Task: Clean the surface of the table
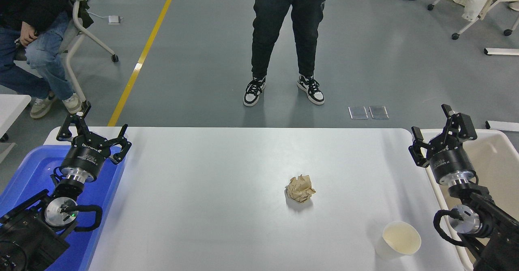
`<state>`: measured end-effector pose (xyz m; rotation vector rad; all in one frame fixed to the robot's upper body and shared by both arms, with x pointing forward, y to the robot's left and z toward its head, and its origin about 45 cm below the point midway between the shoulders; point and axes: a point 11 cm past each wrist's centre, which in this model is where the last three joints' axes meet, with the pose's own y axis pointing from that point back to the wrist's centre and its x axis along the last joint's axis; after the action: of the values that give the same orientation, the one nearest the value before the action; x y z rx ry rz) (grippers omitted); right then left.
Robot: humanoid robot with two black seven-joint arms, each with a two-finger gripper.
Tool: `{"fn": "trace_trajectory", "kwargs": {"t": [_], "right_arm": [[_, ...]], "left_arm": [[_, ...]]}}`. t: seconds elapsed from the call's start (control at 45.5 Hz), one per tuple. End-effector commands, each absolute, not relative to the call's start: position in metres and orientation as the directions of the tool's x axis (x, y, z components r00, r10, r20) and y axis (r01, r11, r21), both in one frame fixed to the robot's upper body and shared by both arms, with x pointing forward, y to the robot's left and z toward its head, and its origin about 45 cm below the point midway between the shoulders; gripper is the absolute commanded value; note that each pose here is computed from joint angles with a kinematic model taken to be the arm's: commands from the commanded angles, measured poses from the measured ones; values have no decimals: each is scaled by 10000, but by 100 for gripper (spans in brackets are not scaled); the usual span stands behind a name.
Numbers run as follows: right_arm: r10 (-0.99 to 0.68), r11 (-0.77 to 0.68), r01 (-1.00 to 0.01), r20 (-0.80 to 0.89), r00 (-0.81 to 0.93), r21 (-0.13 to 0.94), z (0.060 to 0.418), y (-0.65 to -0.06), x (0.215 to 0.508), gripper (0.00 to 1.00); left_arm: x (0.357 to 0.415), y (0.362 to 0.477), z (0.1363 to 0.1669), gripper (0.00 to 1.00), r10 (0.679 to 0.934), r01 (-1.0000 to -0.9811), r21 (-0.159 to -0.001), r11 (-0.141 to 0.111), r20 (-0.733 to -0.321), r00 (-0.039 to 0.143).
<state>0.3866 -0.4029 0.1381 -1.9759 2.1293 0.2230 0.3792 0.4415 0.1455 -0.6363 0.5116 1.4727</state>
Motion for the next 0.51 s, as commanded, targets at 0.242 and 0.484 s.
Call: {"fn": "trace_trajectory", "kwargs": {"t": [0.242, 0.484], "right_arm": [[-9624, 849, -9961, -2611, -755, -248, 1331, -3973, 3919, 100], [-9624, 849, -9961, -2611, -755, -248, 1331, -3972, 3919, 100]], "left_arm": [[3793, 4412, 1454, 100, 7409, -9968, -798, -97, -6701, 465], [3793, 4412, 1454, 100, 7409, -9968, -798, -97, -6700, 465]]}}
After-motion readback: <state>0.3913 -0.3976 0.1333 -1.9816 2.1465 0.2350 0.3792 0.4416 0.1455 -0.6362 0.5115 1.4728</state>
